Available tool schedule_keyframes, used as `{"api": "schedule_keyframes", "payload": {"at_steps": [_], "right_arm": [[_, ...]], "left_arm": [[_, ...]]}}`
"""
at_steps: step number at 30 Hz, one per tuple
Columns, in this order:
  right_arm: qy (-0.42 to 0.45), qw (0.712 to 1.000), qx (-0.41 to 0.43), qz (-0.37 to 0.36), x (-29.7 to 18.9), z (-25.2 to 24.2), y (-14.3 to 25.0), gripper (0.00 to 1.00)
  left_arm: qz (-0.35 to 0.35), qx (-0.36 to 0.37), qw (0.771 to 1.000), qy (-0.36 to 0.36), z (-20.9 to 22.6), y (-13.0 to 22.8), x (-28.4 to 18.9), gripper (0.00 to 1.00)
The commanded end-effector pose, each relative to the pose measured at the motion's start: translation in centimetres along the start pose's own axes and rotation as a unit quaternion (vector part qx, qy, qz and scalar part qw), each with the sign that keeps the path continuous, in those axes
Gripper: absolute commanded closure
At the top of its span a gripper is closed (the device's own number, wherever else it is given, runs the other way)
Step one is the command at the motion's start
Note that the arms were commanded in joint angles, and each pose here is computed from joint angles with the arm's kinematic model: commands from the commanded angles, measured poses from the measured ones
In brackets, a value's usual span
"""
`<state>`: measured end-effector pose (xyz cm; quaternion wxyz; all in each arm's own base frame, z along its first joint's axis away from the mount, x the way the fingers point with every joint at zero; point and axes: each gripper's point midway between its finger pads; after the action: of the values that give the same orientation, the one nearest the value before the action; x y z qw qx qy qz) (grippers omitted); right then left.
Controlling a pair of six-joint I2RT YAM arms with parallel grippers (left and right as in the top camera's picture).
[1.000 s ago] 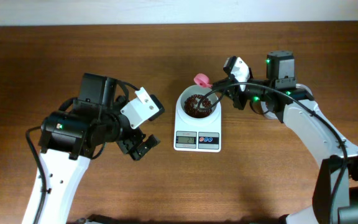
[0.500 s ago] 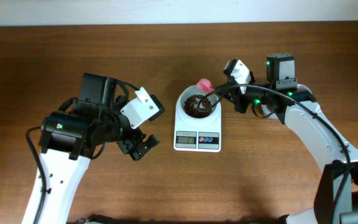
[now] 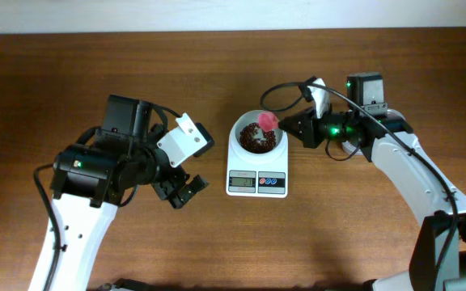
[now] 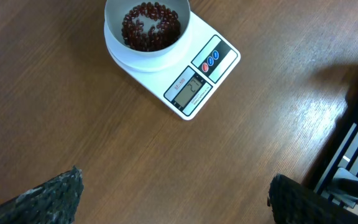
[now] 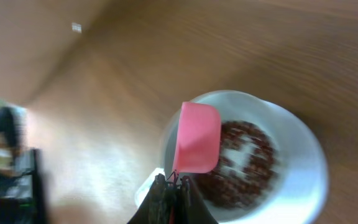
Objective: Scoop and weigh 50g on scale
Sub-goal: 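Return the scoop to the bean tub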
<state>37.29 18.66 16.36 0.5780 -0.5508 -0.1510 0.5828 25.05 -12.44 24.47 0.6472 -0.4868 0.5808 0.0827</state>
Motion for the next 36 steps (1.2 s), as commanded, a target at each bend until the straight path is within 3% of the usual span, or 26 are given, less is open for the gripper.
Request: {"api": "schedule_keyframes", "payload": {"at_steps": [1,3,5,8,10,12,16,23,31,36], "right_arm": [[-0.128,0.989,0.023,-0.069,-1.6,4.4,-3.3,0.96],[-0.094,0.992,0.039,-0.074,-2.4,2.8,-3.8,0.96],[0.038,0.996,0.055,-0.058,-4.3,-1.8,-3.3,0.96],[0.173,0.982,0.056,-0.048,-10.0,-4.6,-3.6,0.96],[0.254,0.964,0.057,-0.054,-14.2,-5.5,-3.8,0.96],[0.371,0.924,0.085,-0.033,-19.2,-7.3,-2.1,0.96],[0.462,0.872,0.152,0.060,-21.9,-10.1,3.6,0.96],[0.488,0.822,0.222,0.190,-20.5,-15.0,11.9,0.96],[0.498,0.814,0.205,0.219,-20.7,-15.9,12.9,0.96],[0.468,0.823,0.222,0.232,-18.4,-17.4,15.2,0.96]], "left_arm": [[-0.003,0.005,1.000,0.003,0.0,0.0,-0.1,0.01],[-0.003,0.005,1.000,0.003,0.0,0.0,-0.1,0.01],[-0.003,0.005,1.000,0.003,0.0,0.0,-0.1,0.01],[-0.003,0.005,1.000,0.003,0.0,0.0,-0.1,0.01],[-0.003,0.005,1.000,0.003,0.0,0.0,-0.1,0.01],[-0.003,0.005,1.000,0.003,0.0,0.0,-0.1,0.01],[-0.003,0.005,1.000,0.003,0.0,0.0,-0.1,0.01],[-0.003,0.005,1.000,0.003,0.0,0.0,-0.1,0.01],[-0.003,0.005,1.000,0.003,0.0,0.0,-0.1,0.02],[-0.003,0.005,1.000,0.003,0.0,0.0,-0.1,0.01]]}}
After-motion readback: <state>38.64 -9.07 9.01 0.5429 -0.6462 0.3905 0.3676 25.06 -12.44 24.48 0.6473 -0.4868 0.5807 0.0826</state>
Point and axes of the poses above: each gripper's point midway between its finger pads, its own x axis out along the fingers, its own z axis along the line the jaws close on, y = z × x, and after that the axes turned 14 degrees about -x, right-handed
